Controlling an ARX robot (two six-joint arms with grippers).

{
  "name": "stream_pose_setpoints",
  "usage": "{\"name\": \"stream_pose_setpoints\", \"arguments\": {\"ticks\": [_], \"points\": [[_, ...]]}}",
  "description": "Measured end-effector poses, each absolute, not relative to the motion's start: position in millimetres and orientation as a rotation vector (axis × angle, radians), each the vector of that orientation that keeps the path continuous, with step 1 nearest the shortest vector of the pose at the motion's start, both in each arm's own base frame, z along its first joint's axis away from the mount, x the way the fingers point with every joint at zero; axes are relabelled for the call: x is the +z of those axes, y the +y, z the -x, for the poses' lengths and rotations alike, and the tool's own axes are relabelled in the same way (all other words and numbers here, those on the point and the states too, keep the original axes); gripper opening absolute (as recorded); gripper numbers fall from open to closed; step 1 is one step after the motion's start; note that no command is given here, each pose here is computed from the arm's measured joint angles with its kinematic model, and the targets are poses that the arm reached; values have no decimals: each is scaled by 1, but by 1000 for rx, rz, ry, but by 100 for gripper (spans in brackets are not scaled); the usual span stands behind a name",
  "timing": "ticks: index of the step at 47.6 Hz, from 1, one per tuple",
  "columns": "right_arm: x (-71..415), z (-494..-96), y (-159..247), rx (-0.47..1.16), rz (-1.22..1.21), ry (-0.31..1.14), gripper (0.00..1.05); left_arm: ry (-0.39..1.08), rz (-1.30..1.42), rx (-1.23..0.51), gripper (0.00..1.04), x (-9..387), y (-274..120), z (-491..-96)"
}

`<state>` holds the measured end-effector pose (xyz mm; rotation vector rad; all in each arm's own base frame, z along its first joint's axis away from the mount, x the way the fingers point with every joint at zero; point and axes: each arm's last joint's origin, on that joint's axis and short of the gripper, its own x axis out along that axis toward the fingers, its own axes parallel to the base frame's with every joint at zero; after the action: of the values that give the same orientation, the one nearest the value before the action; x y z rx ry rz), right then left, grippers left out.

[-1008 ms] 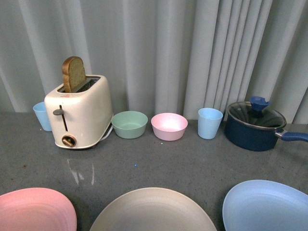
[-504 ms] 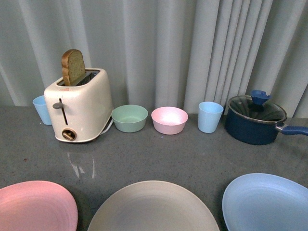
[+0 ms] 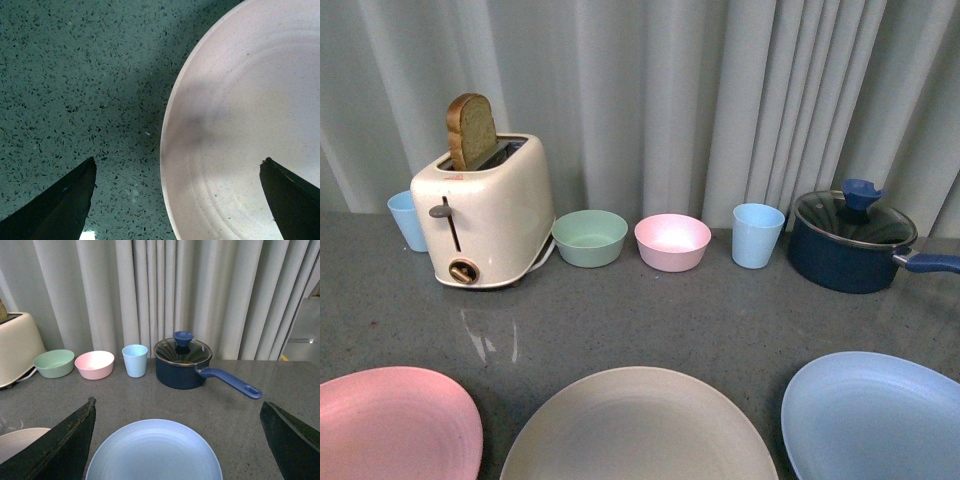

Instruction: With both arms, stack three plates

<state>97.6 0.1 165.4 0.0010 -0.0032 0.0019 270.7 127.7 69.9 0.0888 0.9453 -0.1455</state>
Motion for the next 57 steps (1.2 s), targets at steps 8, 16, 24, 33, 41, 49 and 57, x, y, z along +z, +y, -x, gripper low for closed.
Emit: {"name": "stream_pose_setpoints", "arguments": {"ticks": [8, 16, 24, 33, 41, 49, 57], "points": [[165, -98, 0, 2, -1, -3, 97, 960, -97, -157, 98, 66, 124, -275], [165, -98, 0, 2, -1, -3, 97, 973, -109, -146, 98, 64, 124, -278], [165, -98, 0, 2, -1, -3, 97, 990, -112, -135, 98, 61, 125, -279], [165, -98, 0, 2, -1, -3, 97, 1038, -96, -151, 98, 56, 122, -278], [165, -98, 0, 2, -1, -3, 97, 1058, -89, -165, 98, 53, 117, -277], [165, -98, 0, 2, -1, -3, 97, 1069, -93, -148, 98, 46, 116, -279], [165, -98, 0, 2, -1, -3, 97, 1078, -71, -140, 74, 41, 116, -279]]}}
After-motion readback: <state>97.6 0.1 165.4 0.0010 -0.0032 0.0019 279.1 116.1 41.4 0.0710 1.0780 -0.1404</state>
